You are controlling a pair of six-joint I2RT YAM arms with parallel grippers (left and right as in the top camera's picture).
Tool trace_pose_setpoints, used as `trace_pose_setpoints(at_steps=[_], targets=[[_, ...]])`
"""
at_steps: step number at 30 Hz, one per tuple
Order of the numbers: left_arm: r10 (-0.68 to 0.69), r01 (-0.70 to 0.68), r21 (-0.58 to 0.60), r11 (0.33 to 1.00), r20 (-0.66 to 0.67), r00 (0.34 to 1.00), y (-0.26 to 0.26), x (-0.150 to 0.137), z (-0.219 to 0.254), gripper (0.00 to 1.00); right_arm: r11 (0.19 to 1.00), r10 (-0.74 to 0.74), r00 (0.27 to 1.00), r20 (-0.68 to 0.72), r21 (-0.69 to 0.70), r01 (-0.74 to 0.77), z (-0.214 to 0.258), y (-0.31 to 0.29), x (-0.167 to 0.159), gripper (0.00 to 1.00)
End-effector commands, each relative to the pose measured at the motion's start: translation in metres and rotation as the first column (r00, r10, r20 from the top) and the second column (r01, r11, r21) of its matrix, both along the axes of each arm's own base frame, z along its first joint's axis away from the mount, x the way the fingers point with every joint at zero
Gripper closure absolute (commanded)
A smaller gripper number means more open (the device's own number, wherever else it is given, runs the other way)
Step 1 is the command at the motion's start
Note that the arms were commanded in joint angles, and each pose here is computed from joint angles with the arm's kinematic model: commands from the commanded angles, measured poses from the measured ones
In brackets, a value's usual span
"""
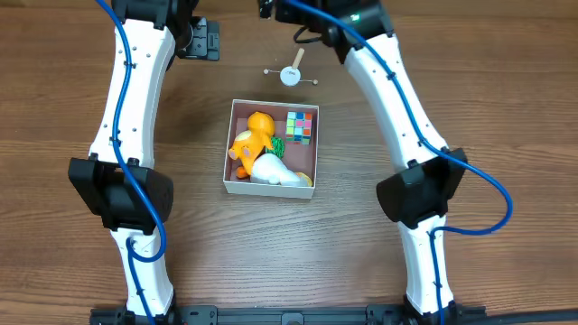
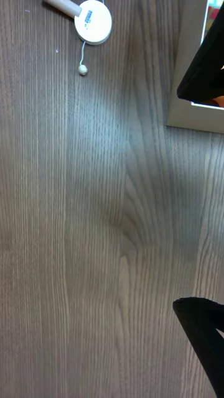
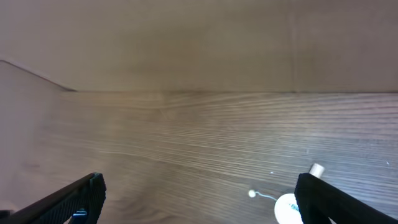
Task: Pack container
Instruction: 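Move the right gripper up and left to the rattle drum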
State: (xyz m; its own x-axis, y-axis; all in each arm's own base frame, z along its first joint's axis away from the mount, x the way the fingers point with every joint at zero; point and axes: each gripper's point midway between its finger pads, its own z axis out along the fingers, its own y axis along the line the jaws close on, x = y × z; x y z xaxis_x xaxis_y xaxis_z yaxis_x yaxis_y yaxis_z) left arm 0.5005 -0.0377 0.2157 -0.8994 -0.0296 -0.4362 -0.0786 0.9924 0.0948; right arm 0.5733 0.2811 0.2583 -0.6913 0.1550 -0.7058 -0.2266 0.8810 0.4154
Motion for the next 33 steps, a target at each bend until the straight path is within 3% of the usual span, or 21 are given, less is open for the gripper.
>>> trace_pose_setpoints(at_steps=[1,2,3,4,5,6,7,8,16,18,24,33], targets=[[0.003,-0.003,0.013,1.000,0.016,1.000,0.004,0.004,0.004,0.00,0.999,0.006,0.999,-0.038,-0.034,-0.007,-0.049,-0.011,0.023,0.00],[0.003,-0.003,0.013,1.000,0.017,1.000,0.004,0.004,0.004,0.00,0.999,0.048,0.998,-0.046,0.000,-0.048,-0.051,-0.005,0.023,0.00],[0.003,-0.003,0.013,1.000,0.016,1.000,0.004,0.004,0.004,0.00,0.997,0.073,0.996,-0.047,0.023,-0.072,-0.051,-0.001,0.022,0.08],[0.003,-0.003,0.013,1.000,0.016,1.000,0.004,0.004,0.004,0.00,0.996,0.087,0.995,-0.044,0.034,-0.085,-0.049,0.002,0.021,0.22],[0.003,-0.003,0.013,1.000,0.016,1.000,0.004,0.004,0.004,0.00,0.995,0.092,0.995,-0.038,0.040,-0.090,-0.047,0.004,0.022,0.56],[0.003,-0.003,0.013,1.000,0.016,1.000,0.004,0.004,0.004,0.00,0.995,0.094,0.995,-0.034,0.041,-0.092,-0.047,0.005,0.022,0.75],[0.003,-0.003,0.013,1.000,0.016,1.000,0.004,0.004,0.004,0.00,0.995,0.093,0.995,-0.031,0.042,-0.091,-0.046,0.005,0.022,0.90],[0.003,-0.003,0.013,1.000,0.017,1.000,0.004,0.004,0.004,0.00,0.995,0.093,0.995,-0.024,0.044,-0.092,-0.046,0.006,0.024,0.96],[0.003,-0.003,0.013,1.000,0.017,1.000,0.004,0.004,0.004,0.00,0.988,0.140,0.987,-0.084,0.073,-0.134,-0.101,0.020,0.032,0.96],[0.003,-0.003,0.013,1.000,0.017,1.000,0.004,0.004,0.004,0.00,0.990,0.135,0.984,-0.116,0.064,-0.128,-0.121,0.019,0.033,0.91],[0.003,-0.003,0.013,1.000,0.016,1.000,0.004,0.004,0.004,0.00,0.998,-0.014,0.994,-0.107,-0.059,0.008,-0.134,-0.010,0.047,0.96],[0.003,-0.003,0.013,1.000,0.017,1.000,0.004,0.004,0.004,0.00,0.997,0.004,0.979,-0.203,-0.070,-0.019,-0.171,-0.012,0.032,0.96]])
